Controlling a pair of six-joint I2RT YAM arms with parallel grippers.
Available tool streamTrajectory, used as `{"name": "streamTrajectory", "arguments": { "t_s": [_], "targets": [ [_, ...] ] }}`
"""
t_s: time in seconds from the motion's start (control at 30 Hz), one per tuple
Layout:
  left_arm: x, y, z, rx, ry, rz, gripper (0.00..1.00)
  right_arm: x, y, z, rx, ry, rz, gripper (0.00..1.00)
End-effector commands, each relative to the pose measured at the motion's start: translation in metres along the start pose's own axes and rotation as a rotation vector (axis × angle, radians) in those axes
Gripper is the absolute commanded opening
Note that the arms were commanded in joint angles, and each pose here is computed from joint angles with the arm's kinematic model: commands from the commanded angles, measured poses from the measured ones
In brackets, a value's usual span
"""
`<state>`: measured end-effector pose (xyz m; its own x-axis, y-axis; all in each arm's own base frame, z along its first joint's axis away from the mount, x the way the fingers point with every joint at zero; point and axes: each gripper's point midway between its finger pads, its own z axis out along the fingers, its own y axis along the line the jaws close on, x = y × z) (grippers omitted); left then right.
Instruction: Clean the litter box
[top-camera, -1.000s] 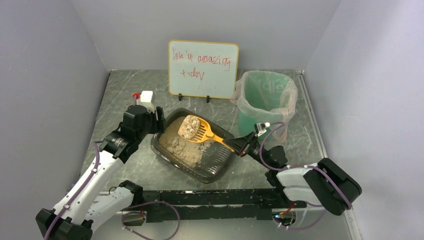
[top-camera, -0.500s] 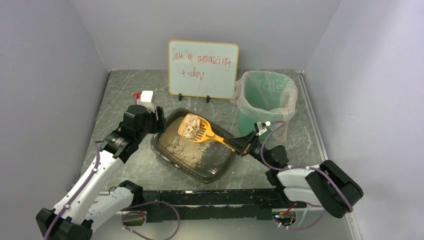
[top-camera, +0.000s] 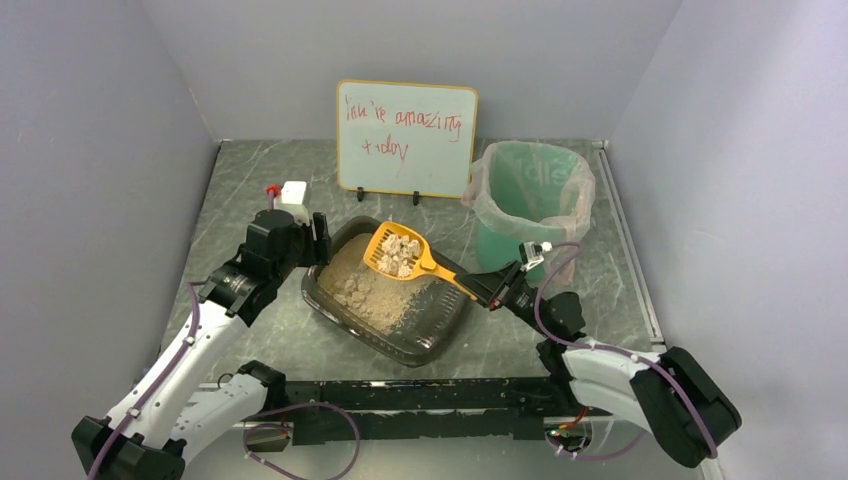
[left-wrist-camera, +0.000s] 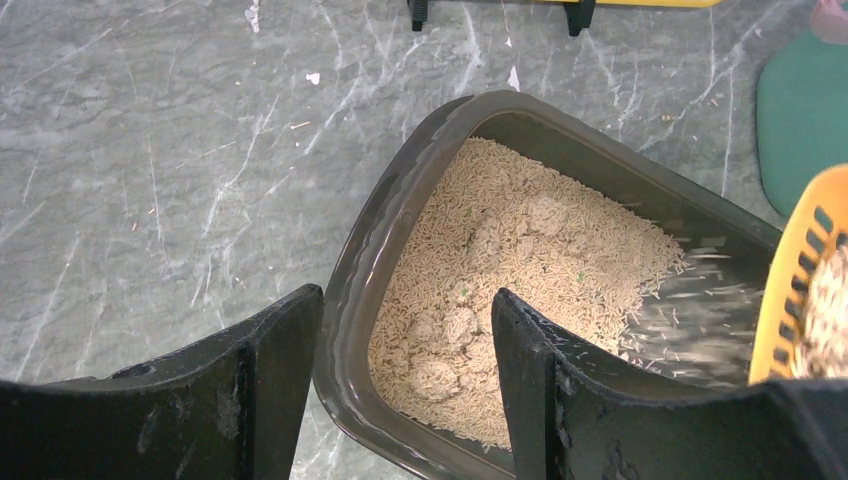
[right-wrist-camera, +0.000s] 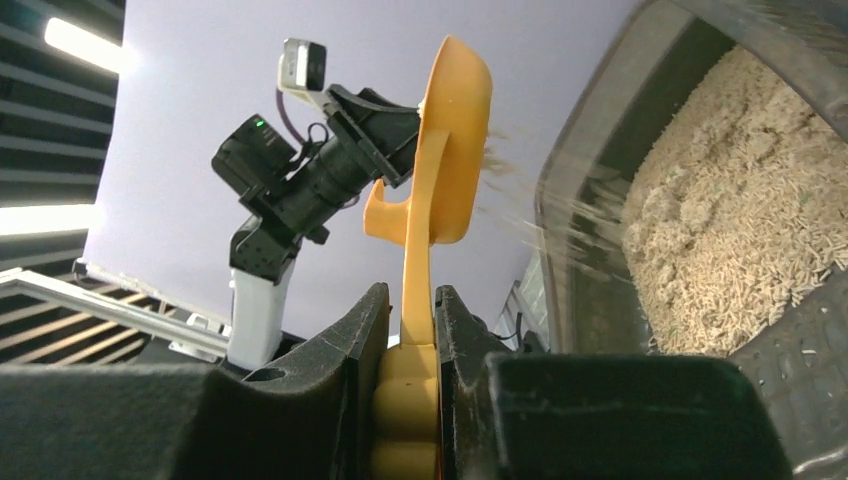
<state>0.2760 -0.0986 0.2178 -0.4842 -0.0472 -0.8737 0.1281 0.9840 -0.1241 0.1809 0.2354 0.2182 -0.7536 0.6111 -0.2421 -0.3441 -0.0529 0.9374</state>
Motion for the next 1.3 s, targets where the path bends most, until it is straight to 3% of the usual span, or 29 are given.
{"name": "streamTrajectory", "arguments": {
  "t_s": [0.0, 0.07, 0.17, 0.23, 0.33, 0.4, 0.5, 0.6, 0.67, 0.77, 0.83, 0.93, 1.03, 1.13, 1.2, 1.27],
  "targets": [
    [-0.007, -0.003, 0.0, 0.017, -0.028, 0.014, 0.68, 0.004, 0.016, 0.005, -0.069, 0.026, -0.012, 0.0],
    [-0.007, -0.003, 0.0, 0.018, -0.033, 0.012, 0.68, -0.009, 0.012, 0.001, -0.066, -0.044, 0.029, 0.0],
    [-0.007, -0.003, -0.001, 0.016, -0.033, 0.011, 0.68, 0.009, 0.016, 0.008, -0.086, 0.043, 0.024, 0.0],
    [-0.007, -0.003, -0.001, 0.018, -0.033, 0.012, 0.68, -0.005, 0.008, 0.003, -0.061, -0.032, 0.061, 0.0],
    [-0.008, -0.003, -0.001, 0.018, -0.037, 0.012, 0.68, 0.012, 0.011, 0.007, -0.07, 0.05, 0.034, 0.0],
    [-0.008, -0.003, -0.001, 0.017, -0.035, 0.012, 0.68, -0.005, -0.001, -0.001, -0.025, -0.042, 0.058, 0.0],
    [-0.008, -0.004, -0.001, 0.021, -0.035, 0.014, 0.68, 0.014, 0.004, 0.012, -0.019, 0.055, 0.007, 0.0],
    [-0.008, -0.004, -0.001, 0.02, -0.033, 0.012, 0.67, -0.008, -0.002, 0.002, -0.003, -0.051, 0.04, 0.0],
    [-0.009, -0.004, -0.002, 0.022, -0.041, 0.012, 0.68, 0.009, 0.003, 0.01, -0.016, 0.049, 0.019, 0.0],
    [-0.009, -0.003, -0.002, 0.018, -0.038, 0.011, 0.68, -0.012, -0.011, -0.006, 0.02, -0.059, 0.076, 0.0],
    [-0.009, -0.004, -0.002, 0.023, -0.04, 0.012, 0.68, 0.012, 0.001, 0.011, -0.01, 0.054, 0.032, 0.0],
    [-0.009, -0.003, -0.002, 0.017, -0.039, 0.009, 0.68, -0.008, -0.007, 0.002, 0.012, -0.044, 0.069, 0.0],
    [-0.009, -0.004, -0.002, 0.027, -0.041, 0.014, 0.68, 0.018, 0.003, 0.015, -0.01, 0.08, 0.018, 0.0],
    [-0.009, -0.004, -0.002, 0.023, -0.037, 0.013, 0.68, -0.007, -0.012, 0.002, 0.048, -0.04, 0.054, 0.0],
    [-0.008, -0.005, -0.001, 0.03, -0.037, 0.015, 0.67, 0.011, -0.003, 0.013, 0.031, 0.055, 0.001, 0.0],
    [-0.01, -0.005, -0.001, 0.028, -0.041, 0.014, 0.68, 0.006, -0.007, 0.007, 0.044, 0.016, 0.029, 0.0]
  ]
}}
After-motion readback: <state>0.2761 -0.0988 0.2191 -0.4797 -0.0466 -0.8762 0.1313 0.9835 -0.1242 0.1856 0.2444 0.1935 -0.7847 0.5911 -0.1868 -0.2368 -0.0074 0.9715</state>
